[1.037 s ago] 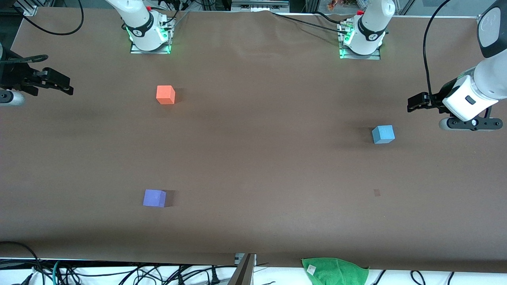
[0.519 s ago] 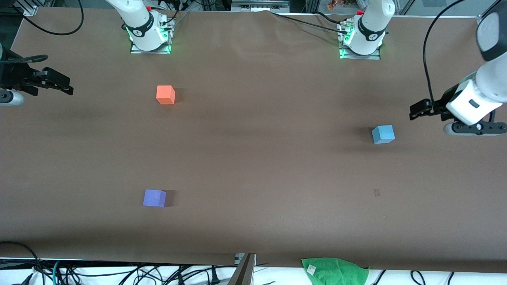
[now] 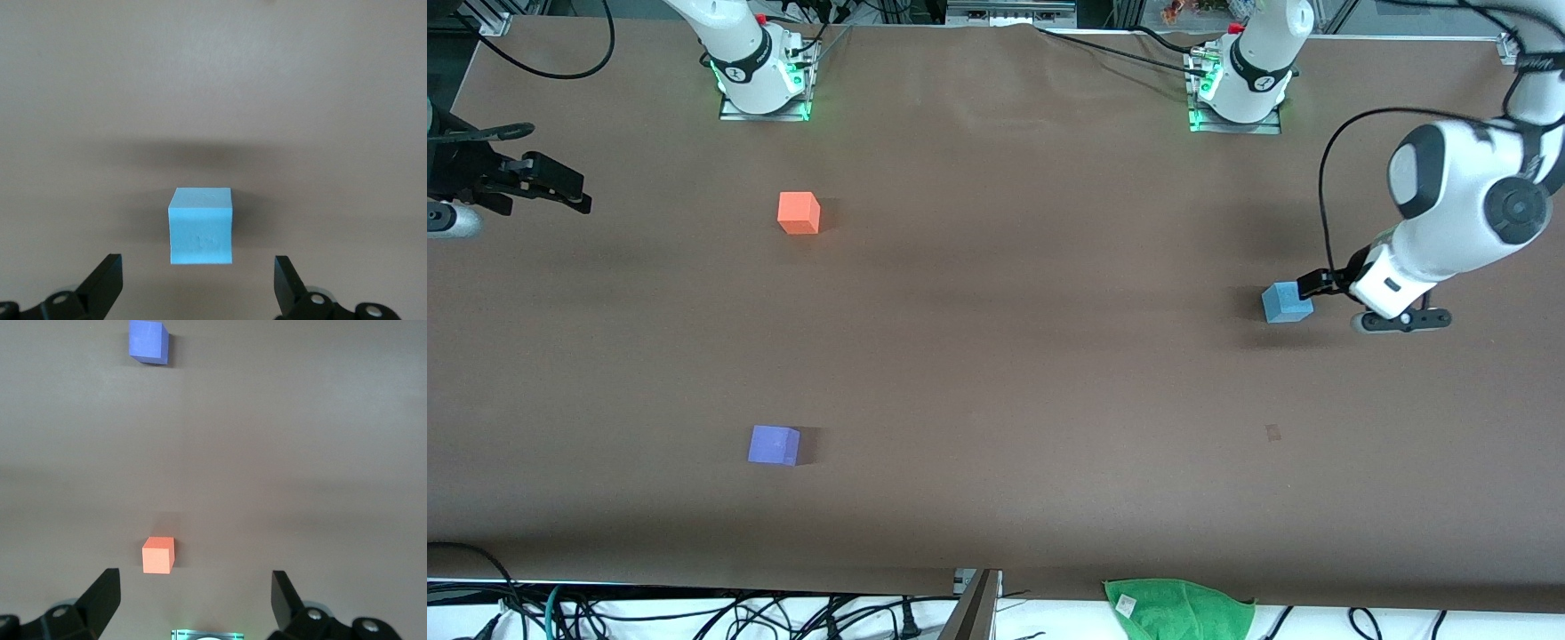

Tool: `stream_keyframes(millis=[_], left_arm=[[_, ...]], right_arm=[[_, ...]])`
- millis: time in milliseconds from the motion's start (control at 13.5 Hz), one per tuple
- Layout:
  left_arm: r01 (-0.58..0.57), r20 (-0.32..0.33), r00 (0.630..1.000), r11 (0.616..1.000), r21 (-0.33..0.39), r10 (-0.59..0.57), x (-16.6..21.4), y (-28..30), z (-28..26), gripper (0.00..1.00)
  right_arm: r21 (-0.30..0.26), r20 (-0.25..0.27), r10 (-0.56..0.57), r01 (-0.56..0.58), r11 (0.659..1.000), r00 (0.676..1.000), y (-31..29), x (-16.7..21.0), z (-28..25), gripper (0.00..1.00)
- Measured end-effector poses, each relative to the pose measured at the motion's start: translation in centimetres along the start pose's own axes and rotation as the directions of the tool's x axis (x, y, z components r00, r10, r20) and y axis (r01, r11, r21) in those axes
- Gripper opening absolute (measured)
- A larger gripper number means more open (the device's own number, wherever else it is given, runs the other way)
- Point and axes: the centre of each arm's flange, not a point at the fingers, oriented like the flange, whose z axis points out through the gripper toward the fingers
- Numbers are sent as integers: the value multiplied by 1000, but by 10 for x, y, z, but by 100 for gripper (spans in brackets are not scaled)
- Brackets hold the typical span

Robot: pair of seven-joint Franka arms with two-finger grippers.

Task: Place blue block between orange and purple blocks
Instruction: 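Move the left gripper over the light-blue cube and lower it, then close the left gripper on the light-blue cube and lift it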

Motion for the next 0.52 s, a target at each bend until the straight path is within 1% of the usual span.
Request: stream_keyframes(millis=[296, 519], left_arm=[[5, -7, 1000, 1000, -9, -5, 15, -2, 54, 100], [21, 13, 1000, 1000, -11, -21, 16, -1, 76, 100]], right_arm=[[0, 0, 1, -1, 1000, 1000, 0, 0, 0, 100], [0, 0, 1, -1, 1000, 1000, 0, 0, 0, 100]])
